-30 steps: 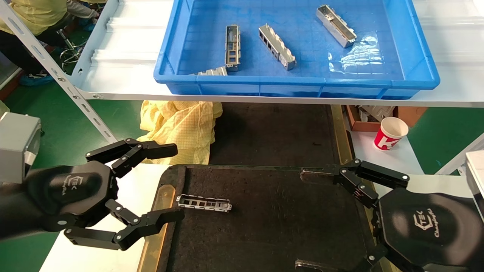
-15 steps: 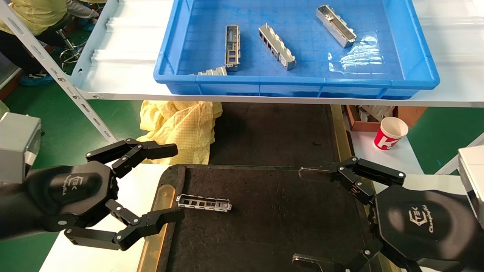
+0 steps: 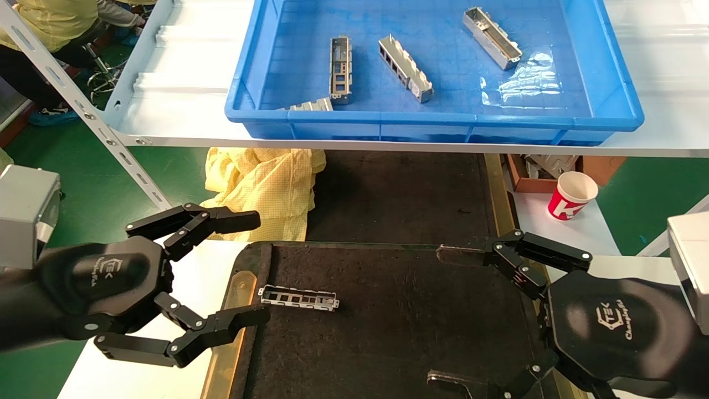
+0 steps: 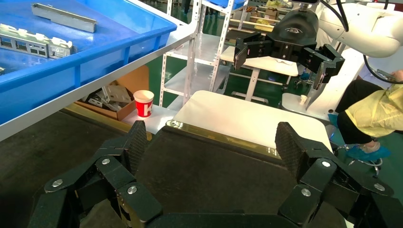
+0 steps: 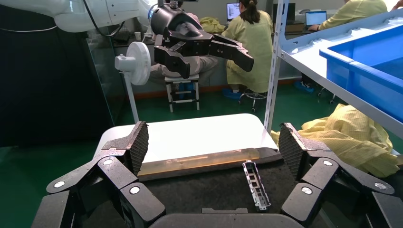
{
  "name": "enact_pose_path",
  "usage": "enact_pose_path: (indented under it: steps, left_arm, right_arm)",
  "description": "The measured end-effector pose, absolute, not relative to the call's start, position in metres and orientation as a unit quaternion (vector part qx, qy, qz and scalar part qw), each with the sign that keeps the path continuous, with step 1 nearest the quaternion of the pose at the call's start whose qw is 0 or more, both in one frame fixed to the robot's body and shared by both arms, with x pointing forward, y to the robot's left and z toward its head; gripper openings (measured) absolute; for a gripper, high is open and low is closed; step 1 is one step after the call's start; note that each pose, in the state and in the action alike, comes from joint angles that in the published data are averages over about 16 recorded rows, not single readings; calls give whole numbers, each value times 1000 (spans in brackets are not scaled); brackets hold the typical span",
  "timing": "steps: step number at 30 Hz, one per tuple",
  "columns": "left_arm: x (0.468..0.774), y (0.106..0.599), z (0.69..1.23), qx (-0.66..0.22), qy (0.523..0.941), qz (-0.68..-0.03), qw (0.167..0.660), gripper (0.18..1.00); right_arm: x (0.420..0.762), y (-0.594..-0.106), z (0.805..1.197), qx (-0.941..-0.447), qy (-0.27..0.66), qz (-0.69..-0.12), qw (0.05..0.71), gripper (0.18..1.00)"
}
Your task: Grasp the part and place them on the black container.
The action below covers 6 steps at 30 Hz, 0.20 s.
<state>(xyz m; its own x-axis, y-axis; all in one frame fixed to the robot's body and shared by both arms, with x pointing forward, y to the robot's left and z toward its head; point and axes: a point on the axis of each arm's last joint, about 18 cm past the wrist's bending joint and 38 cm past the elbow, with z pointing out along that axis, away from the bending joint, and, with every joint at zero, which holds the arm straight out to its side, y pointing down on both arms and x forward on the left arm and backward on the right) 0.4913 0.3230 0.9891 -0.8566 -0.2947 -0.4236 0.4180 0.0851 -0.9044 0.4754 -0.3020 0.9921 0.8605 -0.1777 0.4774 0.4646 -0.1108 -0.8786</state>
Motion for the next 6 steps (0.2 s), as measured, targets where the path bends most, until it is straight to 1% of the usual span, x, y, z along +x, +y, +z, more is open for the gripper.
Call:
enact_pose_path:
  steps: [6]
  left_arm:
    - [491,323,989,45,688,-675,264,1001]
  right_arm:
    - [476,-302,992,-704,-102,-244,659,1001]
